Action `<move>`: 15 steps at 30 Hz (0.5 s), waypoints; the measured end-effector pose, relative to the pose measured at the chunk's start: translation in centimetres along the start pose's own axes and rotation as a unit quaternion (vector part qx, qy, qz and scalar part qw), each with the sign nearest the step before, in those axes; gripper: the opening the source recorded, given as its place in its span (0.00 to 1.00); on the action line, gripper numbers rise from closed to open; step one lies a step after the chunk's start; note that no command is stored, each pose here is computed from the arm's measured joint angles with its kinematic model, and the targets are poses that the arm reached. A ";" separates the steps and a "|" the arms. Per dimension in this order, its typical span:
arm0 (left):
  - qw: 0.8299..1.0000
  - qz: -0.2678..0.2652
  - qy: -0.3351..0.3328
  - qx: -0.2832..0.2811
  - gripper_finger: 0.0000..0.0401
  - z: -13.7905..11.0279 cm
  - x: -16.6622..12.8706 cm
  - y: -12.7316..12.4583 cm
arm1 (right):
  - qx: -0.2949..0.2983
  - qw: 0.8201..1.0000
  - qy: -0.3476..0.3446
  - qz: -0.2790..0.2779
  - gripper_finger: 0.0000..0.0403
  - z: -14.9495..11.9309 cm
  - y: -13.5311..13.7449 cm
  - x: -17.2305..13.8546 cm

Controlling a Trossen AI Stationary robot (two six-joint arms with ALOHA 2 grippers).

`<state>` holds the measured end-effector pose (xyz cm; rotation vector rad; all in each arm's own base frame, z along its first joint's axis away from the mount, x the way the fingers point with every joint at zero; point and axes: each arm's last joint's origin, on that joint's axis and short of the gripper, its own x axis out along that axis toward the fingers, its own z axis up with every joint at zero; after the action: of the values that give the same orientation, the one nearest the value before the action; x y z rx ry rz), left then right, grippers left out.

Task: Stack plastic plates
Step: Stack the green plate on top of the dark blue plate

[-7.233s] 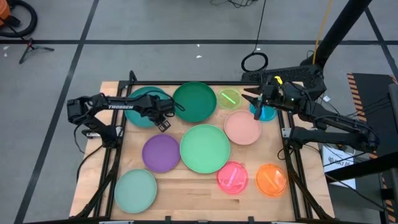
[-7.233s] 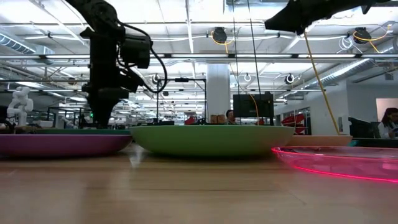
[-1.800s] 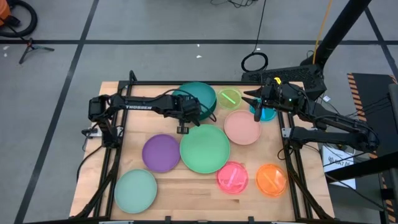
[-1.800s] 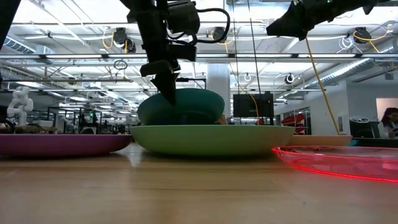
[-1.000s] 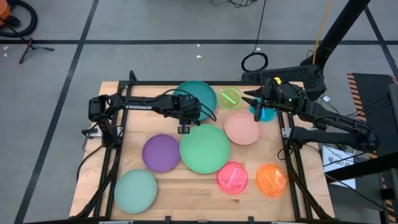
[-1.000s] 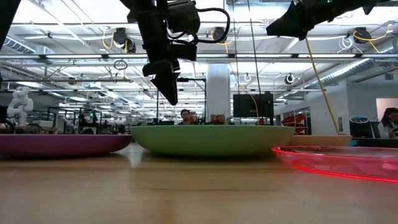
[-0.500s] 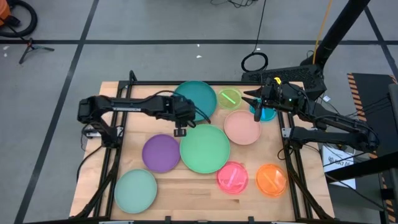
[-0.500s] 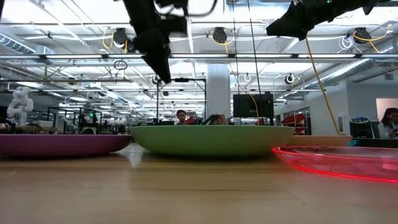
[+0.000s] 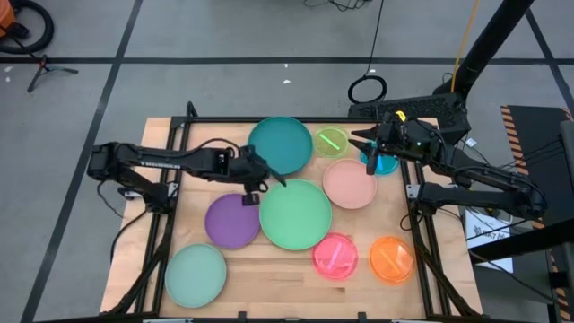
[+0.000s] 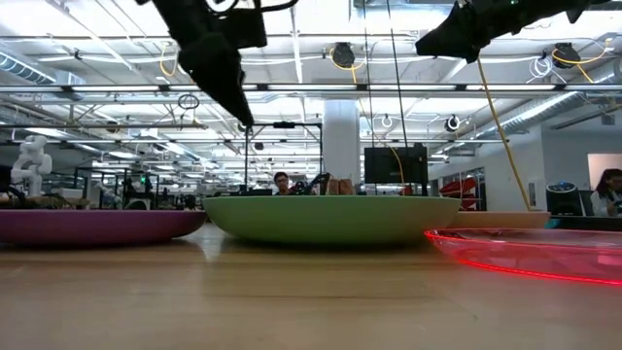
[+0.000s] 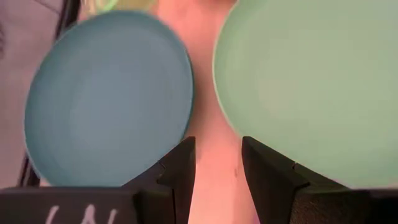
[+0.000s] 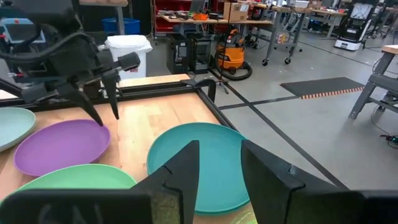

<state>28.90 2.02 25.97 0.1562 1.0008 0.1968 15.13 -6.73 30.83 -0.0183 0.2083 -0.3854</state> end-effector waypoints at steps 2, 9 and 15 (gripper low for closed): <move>1.000 -0.003 0.011 0.013 0.34 -1.1 0.3 -0.3 | 0.000 1.000 0.002 0.000 0.28 0.0 0.0 0.1; 0.999 0.002 -0.043 0.000 0.34 -3.3 0.9 -0.6 | 0.000 1.000 0.002 -0.001 0.28 0.0 0.0 0.0; 0.998 -0.006 -0.042 -0.035 0.34 -4.3 1.0 -1.3 | 0.000 1.000 0.009 -0.001 0.28 -0.2 0.0 0.1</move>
<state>25.89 1.22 22.54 0.0935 0.9099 0.2116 15.16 -6.75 30.65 -0.0155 0.2259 -0.3872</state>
